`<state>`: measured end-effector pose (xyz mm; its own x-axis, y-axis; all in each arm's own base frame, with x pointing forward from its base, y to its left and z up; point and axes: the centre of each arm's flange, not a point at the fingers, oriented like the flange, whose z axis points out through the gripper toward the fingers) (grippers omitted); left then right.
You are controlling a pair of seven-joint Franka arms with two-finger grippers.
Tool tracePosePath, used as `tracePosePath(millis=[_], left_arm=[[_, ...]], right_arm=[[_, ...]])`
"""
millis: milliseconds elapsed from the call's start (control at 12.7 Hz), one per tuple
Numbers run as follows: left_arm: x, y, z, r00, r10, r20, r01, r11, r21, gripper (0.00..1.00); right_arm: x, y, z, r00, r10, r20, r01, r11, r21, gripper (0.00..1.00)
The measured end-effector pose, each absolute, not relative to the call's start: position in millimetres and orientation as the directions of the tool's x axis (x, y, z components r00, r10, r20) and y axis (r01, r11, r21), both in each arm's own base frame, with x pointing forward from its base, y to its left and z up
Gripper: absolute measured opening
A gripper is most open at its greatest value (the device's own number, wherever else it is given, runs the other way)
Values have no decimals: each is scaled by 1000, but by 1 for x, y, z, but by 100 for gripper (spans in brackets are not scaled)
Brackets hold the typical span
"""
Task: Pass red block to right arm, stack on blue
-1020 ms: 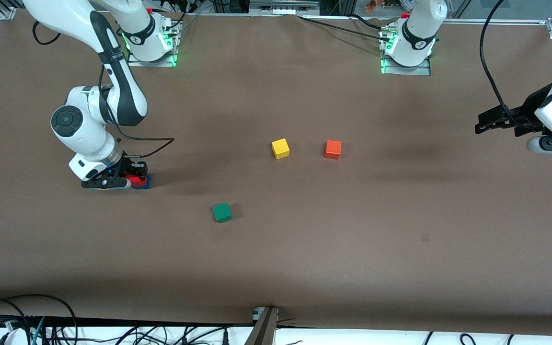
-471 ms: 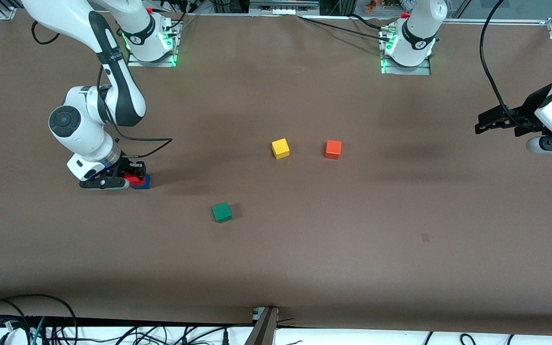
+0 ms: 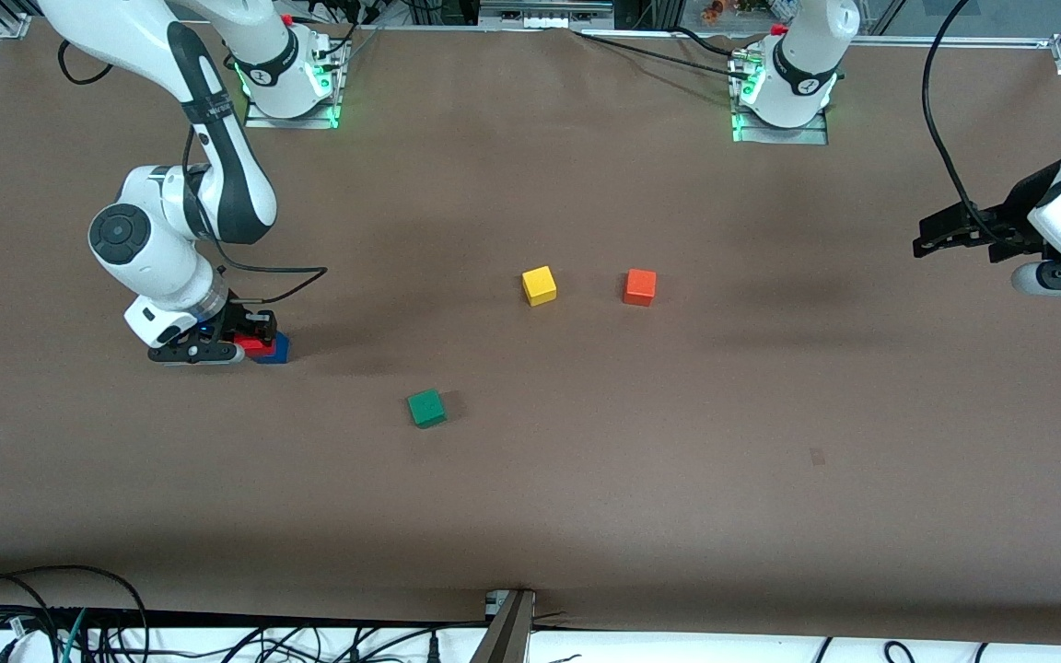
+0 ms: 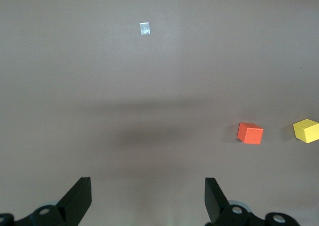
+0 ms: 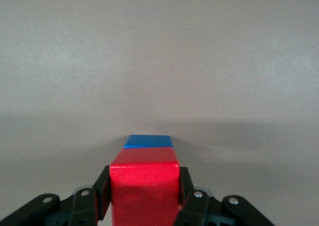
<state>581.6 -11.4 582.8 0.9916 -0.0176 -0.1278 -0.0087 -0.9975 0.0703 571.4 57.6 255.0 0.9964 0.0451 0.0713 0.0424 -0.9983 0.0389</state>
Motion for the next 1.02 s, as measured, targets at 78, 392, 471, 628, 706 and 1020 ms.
tracePosePath(millis=[78, 392, 471, 628, 706, 1020], left_arm=[[582, -11, 583, 992, -18, -128, -9, -997, 70, 100], [582, -11, 583, 992, -18, -128, -9, -997, 70, 100], [582, -11, 583, 992, -18, -128, -9, -997, 70, 100], [582, -11, 583, 992, -18, -128, -9, -997, 70, 100], [582, -11, 583, 992, -18, -128, -9, -997, 70, 100], [582, -11, 583, 992, -18, -128, -9, -997, 70, 100]], right_arm=[[571, 58, 255, 996, 45, 71, 42, -998, 39, 56], [575, 58, 259, 996, 46, 82, 43, -998, 38, 74], [578, 58, 263, 995, 46, 90, 43, -998, 37, 83], [585, 60, 276, 996, 47, 80, 44, -999, 32, 100], [593, 61, 292, 997, 45, 63, 44, -999, 26, 100], [623, 64, 401, 998, 31, -55, 31, -1000, -2, 100]])
